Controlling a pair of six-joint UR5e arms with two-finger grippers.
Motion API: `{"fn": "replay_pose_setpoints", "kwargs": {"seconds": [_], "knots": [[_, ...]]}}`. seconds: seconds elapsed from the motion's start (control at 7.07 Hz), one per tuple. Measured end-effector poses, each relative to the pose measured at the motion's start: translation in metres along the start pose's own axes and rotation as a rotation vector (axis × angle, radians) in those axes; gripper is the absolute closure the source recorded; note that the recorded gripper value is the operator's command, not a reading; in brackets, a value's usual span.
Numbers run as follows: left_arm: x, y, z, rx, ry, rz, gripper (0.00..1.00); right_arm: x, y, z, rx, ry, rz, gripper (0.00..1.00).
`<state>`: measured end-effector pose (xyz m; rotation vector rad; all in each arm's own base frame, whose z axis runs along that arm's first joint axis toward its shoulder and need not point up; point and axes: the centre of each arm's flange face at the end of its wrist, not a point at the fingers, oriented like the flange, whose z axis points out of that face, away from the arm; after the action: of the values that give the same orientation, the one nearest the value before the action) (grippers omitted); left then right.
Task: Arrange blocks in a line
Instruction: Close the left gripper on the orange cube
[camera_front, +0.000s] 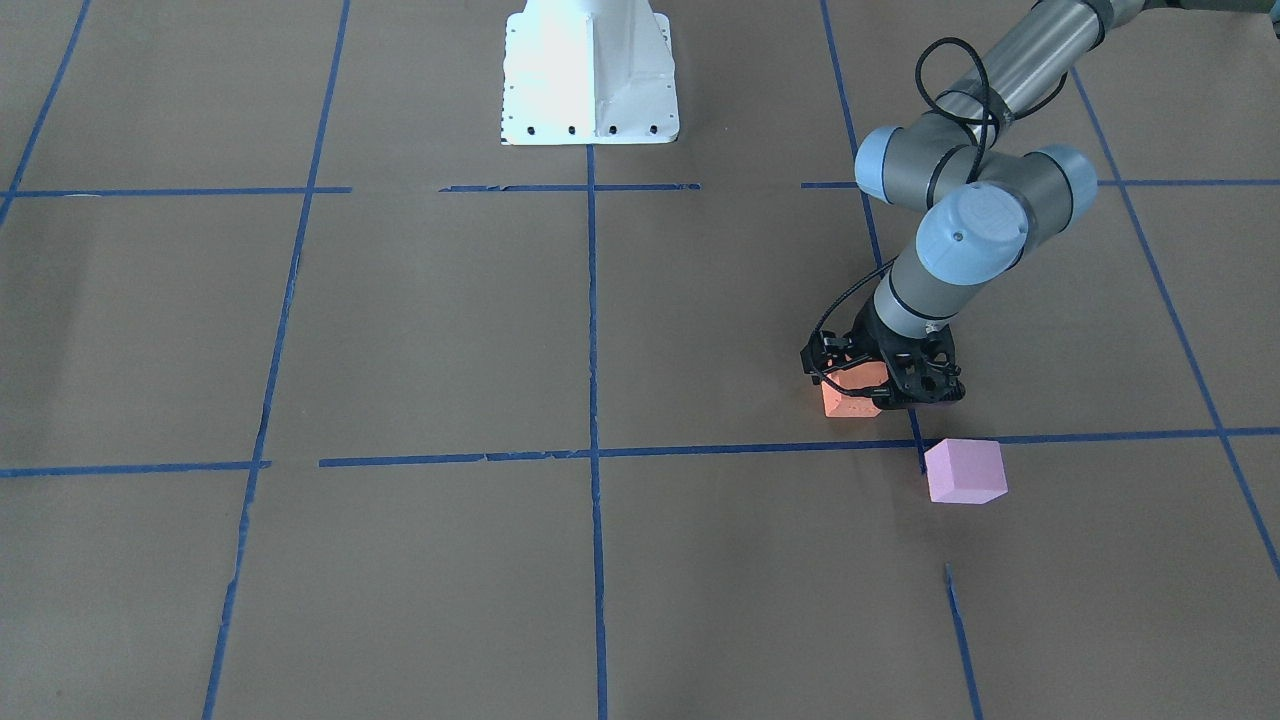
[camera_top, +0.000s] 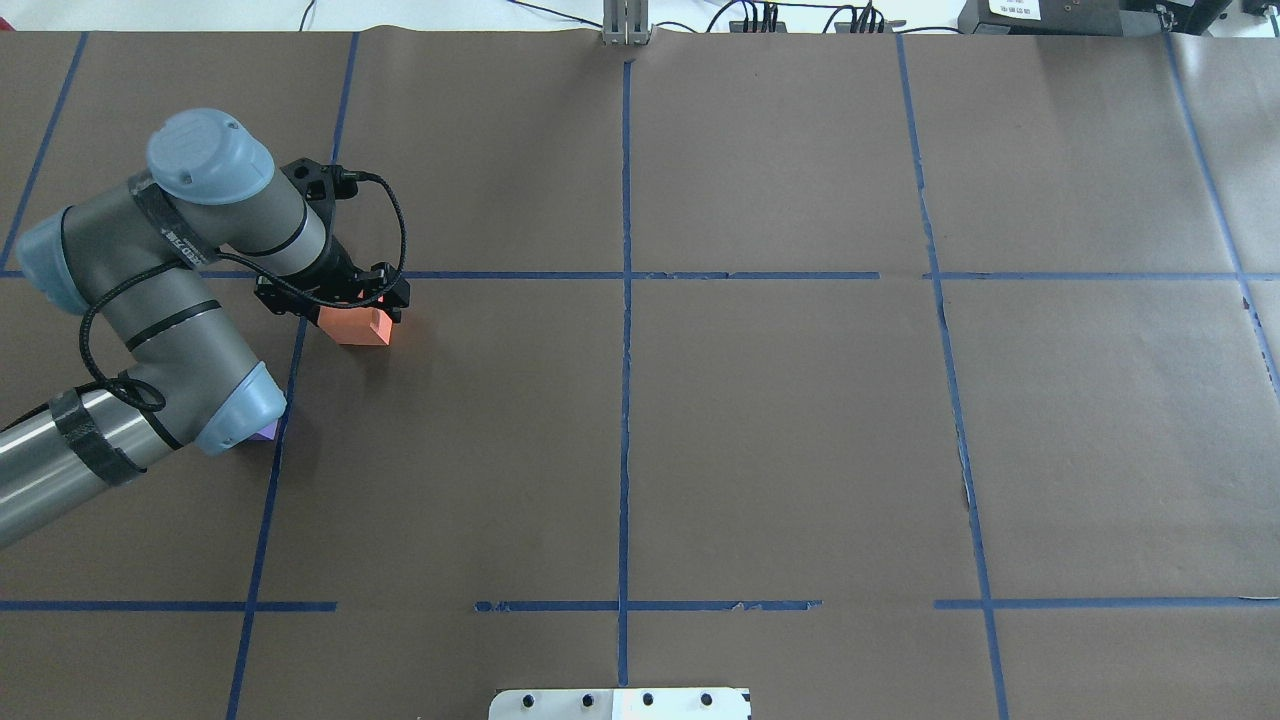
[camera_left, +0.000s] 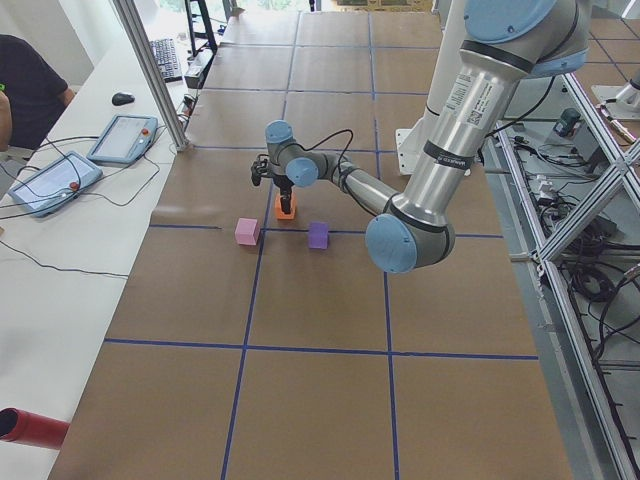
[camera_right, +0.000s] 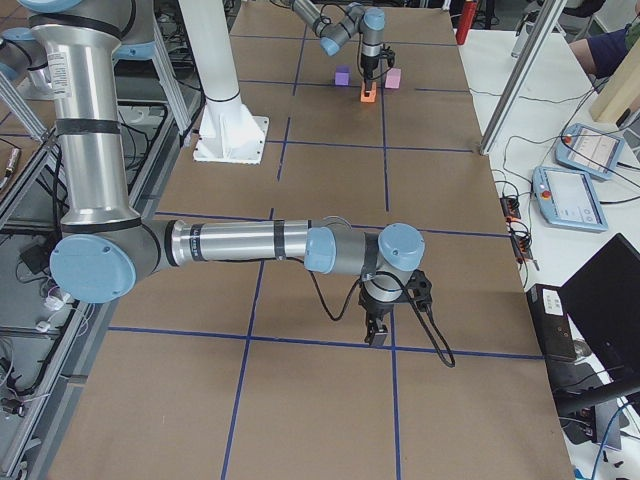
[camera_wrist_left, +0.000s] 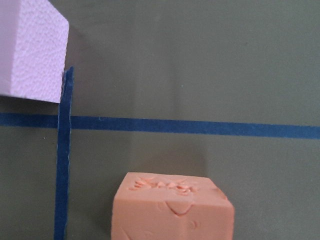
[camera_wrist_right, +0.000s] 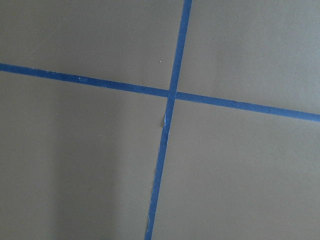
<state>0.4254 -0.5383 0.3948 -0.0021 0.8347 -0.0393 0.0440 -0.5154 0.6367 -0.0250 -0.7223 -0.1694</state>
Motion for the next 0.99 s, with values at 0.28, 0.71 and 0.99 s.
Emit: {"fn": "replay_pose_setpoints", "kwargs": {"seconds": [0.28,0.71,0.99], "knots": [[-0.0025,-0.0022,0.0063,0.002,0.002,0.007,0.05,0.0,0.0,0.0,0.0,0.0,0.0,0.0],[-0.0059,-0.0041,0.0121,0.003,0.004,0.01,0.4,0.0,0.0,0.0,0.0,0.0,0.0,0.0],[-0.0049,-0.0048,0.0104,0.007,0.009,0.012,0.66,0.0,0.0,0.0,0.0,0.0,0.0,0.0]]}}
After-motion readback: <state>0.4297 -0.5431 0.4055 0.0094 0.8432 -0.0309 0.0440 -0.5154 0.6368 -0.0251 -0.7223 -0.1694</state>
